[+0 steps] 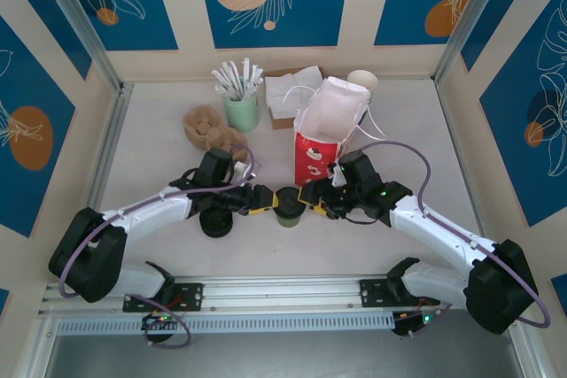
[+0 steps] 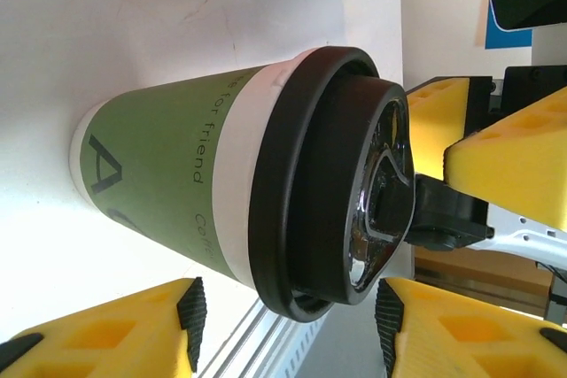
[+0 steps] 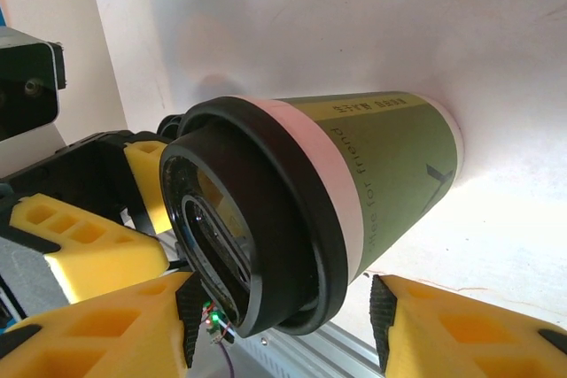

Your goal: Pack the takeout coffee

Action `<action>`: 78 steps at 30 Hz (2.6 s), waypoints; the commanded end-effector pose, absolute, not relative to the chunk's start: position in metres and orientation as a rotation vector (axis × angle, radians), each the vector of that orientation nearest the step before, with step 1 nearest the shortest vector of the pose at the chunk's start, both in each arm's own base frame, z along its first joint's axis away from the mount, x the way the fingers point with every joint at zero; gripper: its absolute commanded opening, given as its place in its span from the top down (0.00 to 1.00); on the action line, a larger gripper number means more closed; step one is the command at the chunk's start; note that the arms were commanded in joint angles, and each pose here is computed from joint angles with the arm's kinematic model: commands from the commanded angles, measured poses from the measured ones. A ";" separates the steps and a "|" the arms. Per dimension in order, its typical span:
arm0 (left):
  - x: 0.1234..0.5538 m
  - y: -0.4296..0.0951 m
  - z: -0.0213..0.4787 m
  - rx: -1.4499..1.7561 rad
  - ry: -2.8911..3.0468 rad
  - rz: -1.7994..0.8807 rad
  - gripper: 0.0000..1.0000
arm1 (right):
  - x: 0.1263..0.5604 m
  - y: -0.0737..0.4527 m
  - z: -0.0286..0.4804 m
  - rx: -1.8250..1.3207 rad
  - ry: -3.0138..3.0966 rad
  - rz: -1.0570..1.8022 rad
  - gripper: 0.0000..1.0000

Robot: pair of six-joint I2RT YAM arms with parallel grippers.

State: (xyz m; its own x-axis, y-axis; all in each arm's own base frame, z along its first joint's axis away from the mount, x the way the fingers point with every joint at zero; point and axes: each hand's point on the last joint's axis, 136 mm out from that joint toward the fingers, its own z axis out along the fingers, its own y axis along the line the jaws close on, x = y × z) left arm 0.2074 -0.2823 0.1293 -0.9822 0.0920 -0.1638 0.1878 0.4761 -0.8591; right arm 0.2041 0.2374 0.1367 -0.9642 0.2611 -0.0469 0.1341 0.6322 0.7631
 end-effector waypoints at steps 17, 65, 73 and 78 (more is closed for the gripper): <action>0.225 -0.284 0.132 0.510 2.612 -1.281 0.42 | 0.203 0.240 0.141 0.307 2.694 1.206 0.44; 0.238 -0.301 0.111 0.523 2.641 -1.266 0.46 | 0.196 0.213 0.095 0.523 2.801 0.931 0.63; 0.233 -0.296 0.095 0.502 2.679 -1.255 0.51 | 0.194 0.213 0.091 0.535 2.821 0.918 0.64; 0.223 -0.290 0.081 0.470 2.703 -1.260 0.53 | 0.193 0.212 0.090 0.525 2.825 0.907 0.64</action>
